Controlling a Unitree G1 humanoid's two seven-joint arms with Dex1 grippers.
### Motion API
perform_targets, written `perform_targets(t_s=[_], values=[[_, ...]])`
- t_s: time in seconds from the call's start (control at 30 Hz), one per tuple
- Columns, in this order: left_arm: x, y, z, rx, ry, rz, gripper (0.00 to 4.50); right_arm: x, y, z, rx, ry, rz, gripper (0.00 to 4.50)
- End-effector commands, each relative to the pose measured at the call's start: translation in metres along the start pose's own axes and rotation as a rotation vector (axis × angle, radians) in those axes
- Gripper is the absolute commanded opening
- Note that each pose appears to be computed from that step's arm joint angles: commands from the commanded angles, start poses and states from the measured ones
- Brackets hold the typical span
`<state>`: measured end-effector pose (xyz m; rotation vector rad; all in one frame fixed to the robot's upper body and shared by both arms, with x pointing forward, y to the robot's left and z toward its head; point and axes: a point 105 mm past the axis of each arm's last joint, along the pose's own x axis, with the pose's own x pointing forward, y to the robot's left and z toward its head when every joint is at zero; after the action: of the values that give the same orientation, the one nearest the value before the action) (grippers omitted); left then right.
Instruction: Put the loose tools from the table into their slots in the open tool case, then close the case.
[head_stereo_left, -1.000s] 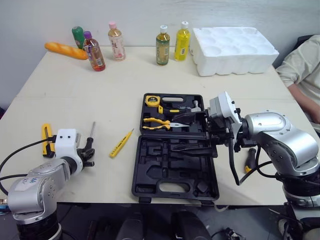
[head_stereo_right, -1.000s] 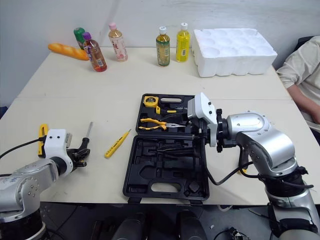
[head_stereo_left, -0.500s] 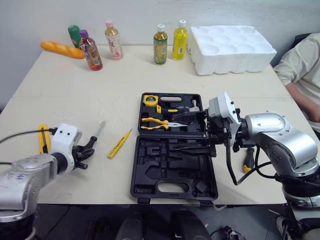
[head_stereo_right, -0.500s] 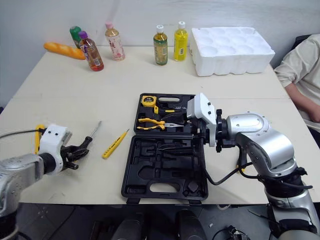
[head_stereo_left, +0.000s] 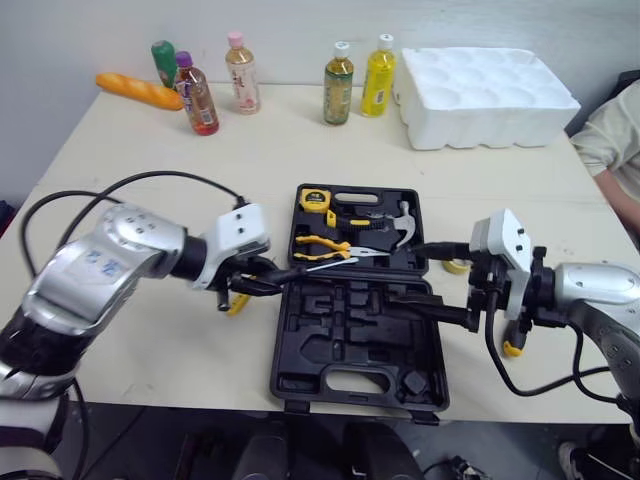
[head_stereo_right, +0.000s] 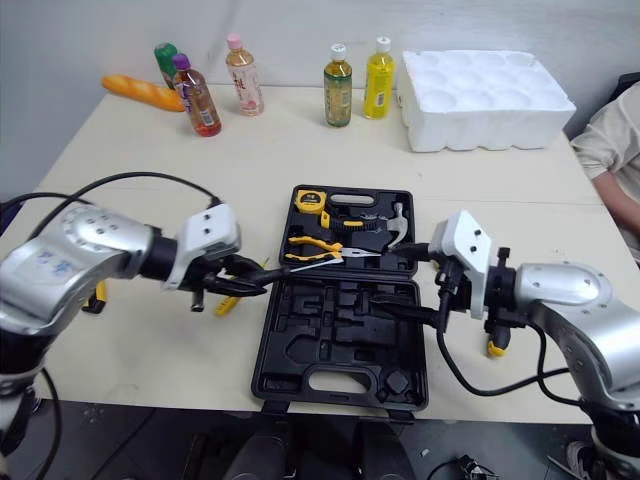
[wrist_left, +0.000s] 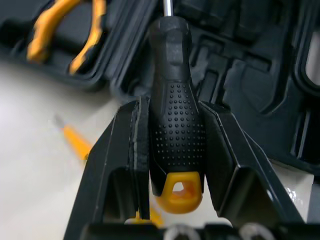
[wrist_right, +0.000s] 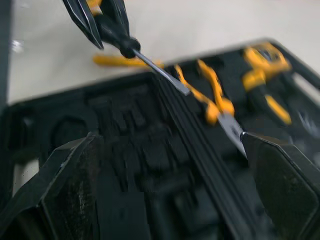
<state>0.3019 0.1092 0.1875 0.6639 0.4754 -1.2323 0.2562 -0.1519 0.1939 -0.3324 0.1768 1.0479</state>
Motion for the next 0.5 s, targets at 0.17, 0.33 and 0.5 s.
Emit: perform_targets(t_s=[0.17, 0.33, 0.5], values=[[0.023, 0.007, 0.018, 0.154, 0.086, -0.097, 1.02, -0.017, 0.010, -0.003, 0.021, 0.010, -0.103, 4.50], [0.030, 0.015, 0.036, 0.226, 0.097, -0.151, 1.02, -0.022, 0.016, -0.016, 0.056, 0.035, -0.149, 4.50], [0.033, 0.017, 0.027, 0.235, 0.173, -0.191, 1.02, -0.025, 0.020, -0.026, 0.064, 0.065, -0.179, 4.50]])
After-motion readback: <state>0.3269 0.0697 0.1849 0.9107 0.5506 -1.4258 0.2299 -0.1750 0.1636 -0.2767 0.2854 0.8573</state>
